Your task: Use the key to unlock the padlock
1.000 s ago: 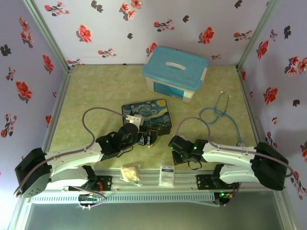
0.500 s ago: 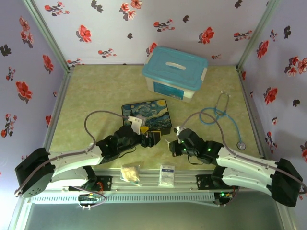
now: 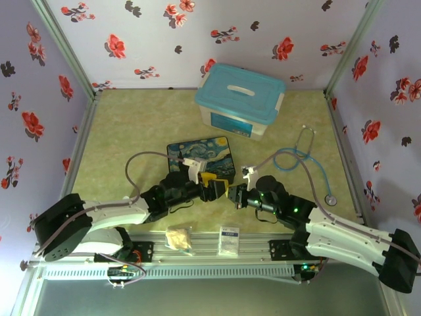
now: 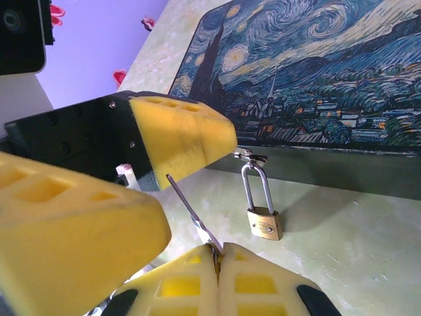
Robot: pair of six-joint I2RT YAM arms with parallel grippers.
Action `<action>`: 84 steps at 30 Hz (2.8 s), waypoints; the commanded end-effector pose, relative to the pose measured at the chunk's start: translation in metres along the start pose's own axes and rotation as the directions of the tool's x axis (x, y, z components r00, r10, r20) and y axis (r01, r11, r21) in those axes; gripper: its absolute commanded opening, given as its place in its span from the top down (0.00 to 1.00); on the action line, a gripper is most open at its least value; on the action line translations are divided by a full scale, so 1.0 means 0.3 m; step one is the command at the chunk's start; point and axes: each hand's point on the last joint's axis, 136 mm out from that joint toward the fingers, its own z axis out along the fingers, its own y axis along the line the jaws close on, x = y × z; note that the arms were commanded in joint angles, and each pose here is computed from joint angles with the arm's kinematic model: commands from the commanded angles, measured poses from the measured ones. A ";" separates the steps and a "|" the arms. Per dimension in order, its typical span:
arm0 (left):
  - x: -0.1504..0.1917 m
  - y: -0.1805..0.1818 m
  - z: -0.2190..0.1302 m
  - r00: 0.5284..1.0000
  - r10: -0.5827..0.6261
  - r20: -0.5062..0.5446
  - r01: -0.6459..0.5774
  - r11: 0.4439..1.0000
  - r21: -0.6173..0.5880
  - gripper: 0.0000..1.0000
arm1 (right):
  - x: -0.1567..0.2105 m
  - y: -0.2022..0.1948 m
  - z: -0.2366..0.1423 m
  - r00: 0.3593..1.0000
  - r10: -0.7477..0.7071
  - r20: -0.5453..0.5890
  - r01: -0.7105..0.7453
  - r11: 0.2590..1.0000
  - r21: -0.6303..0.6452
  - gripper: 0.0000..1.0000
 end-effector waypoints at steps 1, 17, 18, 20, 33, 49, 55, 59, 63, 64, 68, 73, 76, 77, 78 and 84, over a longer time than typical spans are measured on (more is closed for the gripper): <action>-0.030 -0.081 0.011 1.000 -0.008 0.022 0.005 0.994 0.111 0.30 | -0.016 0.017 -0.002 1.000 0.007 0.022 -0.006 1.000 -0.031 1.00; -0.021 -0.064 0.033 1.000 0.005 -0.018 -0.004 0.997 0.078 1.00 | -0.028 -0.001 0.008 0.999 0.026 0.036 -0.026 1.000 -0.004 0.88; -0.029 -0.059 0.028 1.000 0.003 -0.009 -0.002 0.997 0.075 1.00 | -0.042 0.004 0.005 0.998 0.032 0.047 -0.032 0.999 -0.012 0.63; -0.057 -0.052 0.012 1.000 -0.012 0.021 0.011 0.997 0.076 1.00 | -0.077 0.012 -0.008 0.997 0.029 0.077 -0.027 0.999 -0.021 0.28; -0.316 -0.079 -0.150 0.950 -0.123 0.288 0.075 0.982 0.173 1.00 | -0.383 0.180 -0.063 0.914 0.236 0.330 -0.062 0.885 -0.461 0.05; -0.377 -0.128 -0.181 0.926 -0.149 0.348 0.067 0.969 0.236 1.00 | -0.371 0.219 -0.005 0.932 0.234 0.276 -0.049 0.837 -0.544 0.50; -0.367 -0.111 -0.163 0.927 -0.162 0.338 0.085 0.970 0.230 1.00 | -0.384 0.228 0.011 0.932 0.233 0.279 -0.042 0.831 -0.555 0.56; -0.373 -0.115 -0.158 0.922 -0.173 0.348 0.087 0.965 0.249 1.00 | -0.387 0.233 0.020 0.926 0.265 0.267 -0.060 0.805 -0.590 0.60; -0.378 -0.117 -0.165 0.920 -0.166 0.355 0.079 0.966 0.248 1.00 | -0.380 0.236 0.045 0.932 0.276 0.235 -0.079 0.789 -0.610 0.67; -0.378 -0.119 -0.167 0.920 -0.164 0.355 0.077 0.966 0.248 1.00 | -0.379 0.230 0.047 0.929 0.283 0.239 -0.084 0.788 -0.610 0.70; -0.383 -0.112 -0.179 0.919 -0.160 0.361 0.076 0.968 0.238 1.00 | -0.373 0.219 0.051 0.923 0.302 0.239 -0.097 0.782 -0.616 0.73; -0.384 -0.100 -0.175 0.919 -0.159 0.360 0.080 0.971 0.226 1.00 | -0.366 0.220 0.060 0.926 0.302 0.228 -0.101 0.778 -0.619 0.72; -0.382 -0.099 -0.170 0.920 -0.160 0.359 0.080 0.970 0.228 1.00 | -0.368 0.228 0.061 0.927 0.303 0.221 -0.101 0.770 -0.629 0.74; -0.386 -0.100 -0.171 0.918 -0.160 0.363 0.079 0.970 0.229 1.00 | -0.366 0.228 0.062 0.927 0.304 0.219 -0.103 0.769 -0.631 0.74; -0.387 -0.100 -0.171 0.918 -0.159 0.364 0.077 0.970 0.229 1.00 | -0.364 0.225 0.064 0.927 0.304 0.217 -0.105 0.770 -0.629 0.73; -0.386 -0.093 -0.167 0.919 -0.160 0.362 0.081 0.971 0.223 1.00 | -0.354 0.213 0.068 0.926 0.310 0.217 -0.114 0.775 -0.621 0.67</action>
